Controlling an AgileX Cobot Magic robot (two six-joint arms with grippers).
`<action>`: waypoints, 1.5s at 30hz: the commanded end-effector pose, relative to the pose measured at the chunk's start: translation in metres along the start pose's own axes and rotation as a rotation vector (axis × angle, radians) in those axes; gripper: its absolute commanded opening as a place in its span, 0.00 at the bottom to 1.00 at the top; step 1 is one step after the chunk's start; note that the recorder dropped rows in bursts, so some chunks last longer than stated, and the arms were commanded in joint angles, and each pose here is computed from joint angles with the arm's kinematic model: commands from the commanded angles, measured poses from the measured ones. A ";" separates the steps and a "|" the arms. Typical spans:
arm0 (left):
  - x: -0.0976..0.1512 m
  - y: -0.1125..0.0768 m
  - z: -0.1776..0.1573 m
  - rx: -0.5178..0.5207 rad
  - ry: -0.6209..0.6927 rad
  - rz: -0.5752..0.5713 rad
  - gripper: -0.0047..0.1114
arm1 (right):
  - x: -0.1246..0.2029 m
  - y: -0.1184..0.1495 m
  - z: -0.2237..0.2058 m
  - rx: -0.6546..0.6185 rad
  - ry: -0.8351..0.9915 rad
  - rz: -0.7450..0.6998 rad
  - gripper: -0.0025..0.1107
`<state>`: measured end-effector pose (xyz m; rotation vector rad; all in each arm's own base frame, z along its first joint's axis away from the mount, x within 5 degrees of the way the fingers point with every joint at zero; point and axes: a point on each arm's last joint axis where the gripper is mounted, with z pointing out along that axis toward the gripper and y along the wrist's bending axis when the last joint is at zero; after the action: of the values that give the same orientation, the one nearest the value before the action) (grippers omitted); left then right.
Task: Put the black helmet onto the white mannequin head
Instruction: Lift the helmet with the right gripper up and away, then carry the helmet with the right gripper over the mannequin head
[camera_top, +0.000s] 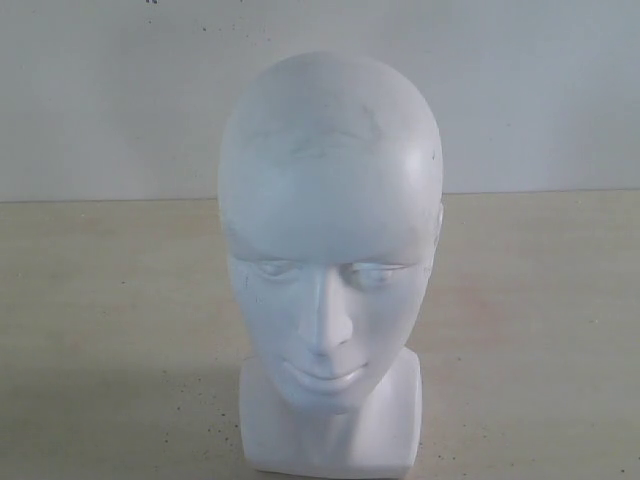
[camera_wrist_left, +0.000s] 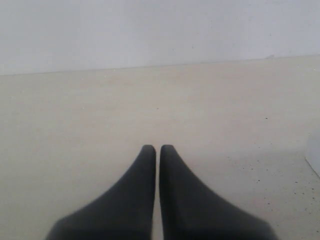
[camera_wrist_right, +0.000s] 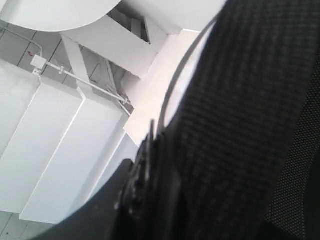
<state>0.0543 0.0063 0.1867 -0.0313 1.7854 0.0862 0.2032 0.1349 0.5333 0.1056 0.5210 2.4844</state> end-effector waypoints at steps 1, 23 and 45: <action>0.001 0.000 0.000 0.004 -0.001 0.007 0.08 | 0.003 0.004 0.001 -0.065 0.041 0.018 0.02; 0.001 0.000 0.000 0.004 -0.001 0.007 0.08 | 0.006 -0.045 -0.043 0.187 0.102 0.002 0.02; 0.001 0.000 0.000 0.004 -0.001 0.007 0.08 | 0.004 -0.060 -0.054 0.244 0.095 0.023 0.02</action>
<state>0.0543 0.0063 0.1867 -0.0313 1.7854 0.0862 0.2281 0.1700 0.4483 0.1315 0.9986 2.3855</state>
